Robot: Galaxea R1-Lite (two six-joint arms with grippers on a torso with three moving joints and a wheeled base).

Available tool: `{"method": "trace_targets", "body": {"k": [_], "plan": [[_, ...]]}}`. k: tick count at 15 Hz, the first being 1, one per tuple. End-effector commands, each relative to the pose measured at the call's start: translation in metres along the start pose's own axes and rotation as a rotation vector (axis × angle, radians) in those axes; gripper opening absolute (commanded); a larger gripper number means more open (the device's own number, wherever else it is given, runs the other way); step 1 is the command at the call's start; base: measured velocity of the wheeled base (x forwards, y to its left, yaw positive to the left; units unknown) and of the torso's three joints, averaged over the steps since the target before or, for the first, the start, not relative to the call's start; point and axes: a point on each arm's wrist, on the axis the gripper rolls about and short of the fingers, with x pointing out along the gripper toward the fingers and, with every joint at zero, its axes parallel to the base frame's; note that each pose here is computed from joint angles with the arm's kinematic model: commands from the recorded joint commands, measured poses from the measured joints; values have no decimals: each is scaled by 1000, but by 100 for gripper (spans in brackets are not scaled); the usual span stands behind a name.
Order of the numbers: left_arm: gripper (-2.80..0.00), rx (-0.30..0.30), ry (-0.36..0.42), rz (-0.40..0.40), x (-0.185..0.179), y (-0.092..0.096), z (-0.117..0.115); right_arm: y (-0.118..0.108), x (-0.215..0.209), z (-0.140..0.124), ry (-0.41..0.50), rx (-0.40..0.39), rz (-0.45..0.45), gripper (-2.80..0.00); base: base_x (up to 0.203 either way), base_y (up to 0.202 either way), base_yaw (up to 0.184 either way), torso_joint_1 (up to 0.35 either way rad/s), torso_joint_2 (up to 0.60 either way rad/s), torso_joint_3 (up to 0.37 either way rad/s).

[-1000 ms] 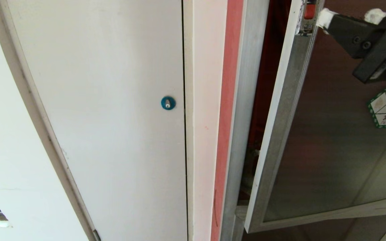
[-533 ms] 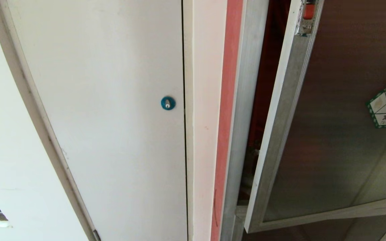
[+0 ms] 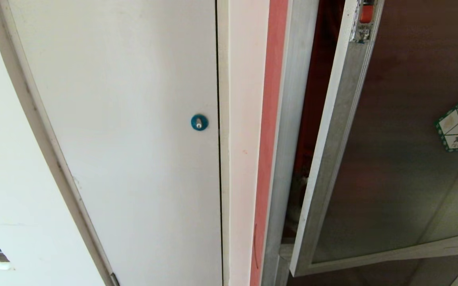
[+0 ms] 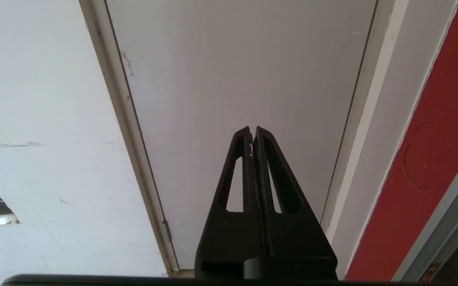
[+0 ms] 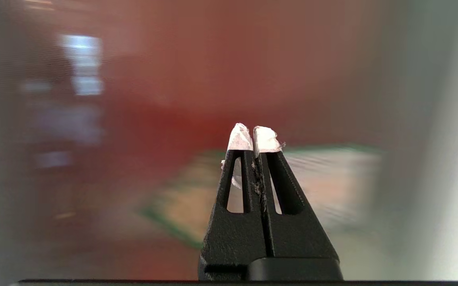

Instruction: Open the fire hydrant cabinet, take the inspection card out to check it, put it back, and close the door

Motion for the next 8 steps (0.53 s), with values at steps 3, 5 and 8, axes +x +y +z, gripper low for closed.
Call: {"method": "trace_targets", "body": {"k": [3,5,8], "plan": [[-280,0,19,-1,1,0,-5,-49,-84,12,-50,-61,-240,-280,0,0,0,0,0,0],[-280,0,18,-1,1,0,-5,-56,-115,6,-30,-87,-265,-280,0,0,0,0,0,0],[-280,0,18,-1,1,0,-5,-61,-154,-18,49,-134,-240,-280,0,0,0,0,0,0]]}}
